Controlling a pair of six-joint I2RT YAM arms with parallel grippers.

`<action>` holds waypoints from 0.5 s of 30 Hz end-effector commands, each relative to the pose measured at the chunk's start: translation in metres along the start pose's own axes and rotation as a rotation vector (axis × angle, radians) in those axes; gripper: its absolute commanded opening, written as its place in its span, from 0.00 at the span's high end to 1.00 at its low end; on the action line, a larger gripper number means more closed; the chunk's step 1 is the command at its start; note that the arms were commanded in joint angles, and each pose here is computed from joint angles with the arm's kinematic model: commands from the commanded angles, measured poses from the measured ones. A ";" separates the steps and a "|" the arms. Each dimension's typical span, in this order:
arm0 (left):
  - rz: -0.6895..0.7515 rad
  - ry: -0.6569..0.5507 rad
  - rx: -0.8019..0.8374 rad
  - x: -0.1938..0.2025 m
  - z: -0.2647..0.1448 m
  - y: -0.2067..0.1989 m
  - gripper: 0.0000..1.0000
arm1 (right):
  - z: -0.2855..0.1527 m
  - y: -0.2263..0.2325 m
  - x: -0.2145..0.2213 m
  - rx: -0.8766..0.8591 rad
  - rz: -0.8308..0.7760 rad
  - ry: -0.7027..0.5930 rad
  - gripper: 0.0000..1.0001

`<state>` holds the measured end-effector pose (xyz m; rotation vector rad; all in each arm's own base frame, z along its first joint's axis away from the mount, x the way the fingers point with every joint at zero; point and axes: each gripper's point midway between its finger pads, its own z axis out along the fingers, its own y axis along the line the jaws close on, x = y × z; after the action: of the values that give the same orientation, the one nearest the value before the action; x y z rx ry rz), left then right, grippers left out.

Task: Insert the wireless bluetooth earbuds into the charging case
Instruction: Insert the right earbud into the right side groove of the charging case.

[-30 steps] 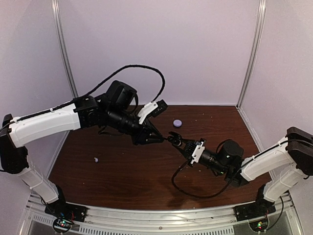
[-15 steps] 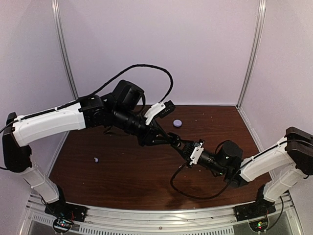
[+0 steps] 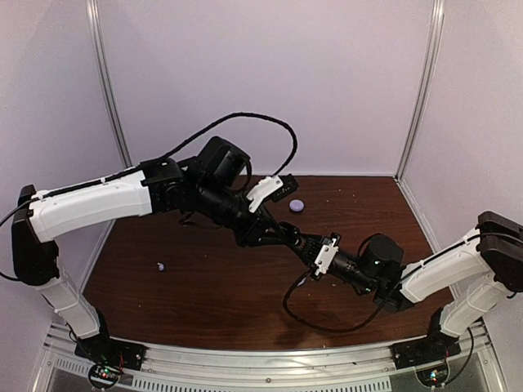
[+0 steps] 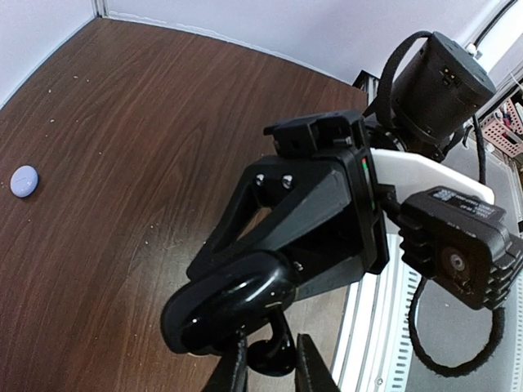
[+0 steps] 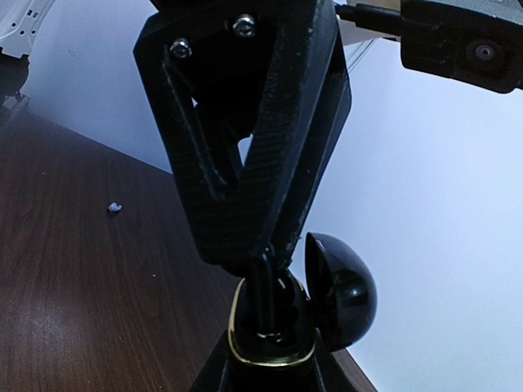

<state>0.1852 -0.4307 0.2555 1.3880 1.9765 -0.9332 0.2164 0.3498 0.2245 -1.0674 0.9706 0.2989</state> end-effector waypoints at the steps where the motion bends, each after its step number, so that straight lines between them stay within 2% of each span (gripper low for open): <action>1: 0.027 -0.018 -0.011 -0.011 0.000 -0.001 0.96 | 0.005 -0.005 -0.010 0.021 0.010 -0.024 1.00; 15: 0.022 0.034 -0.061 -0.006 0.011 0.008 0.96 | 0.008 -0.001 -0.007 0.009 0.019 -0.011 1.00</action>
<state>0.1882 -0.4372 0.2507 1.3979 2.0004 -0.8893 0.2170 0.3514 0.2198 -1.0764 0.9860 0.2939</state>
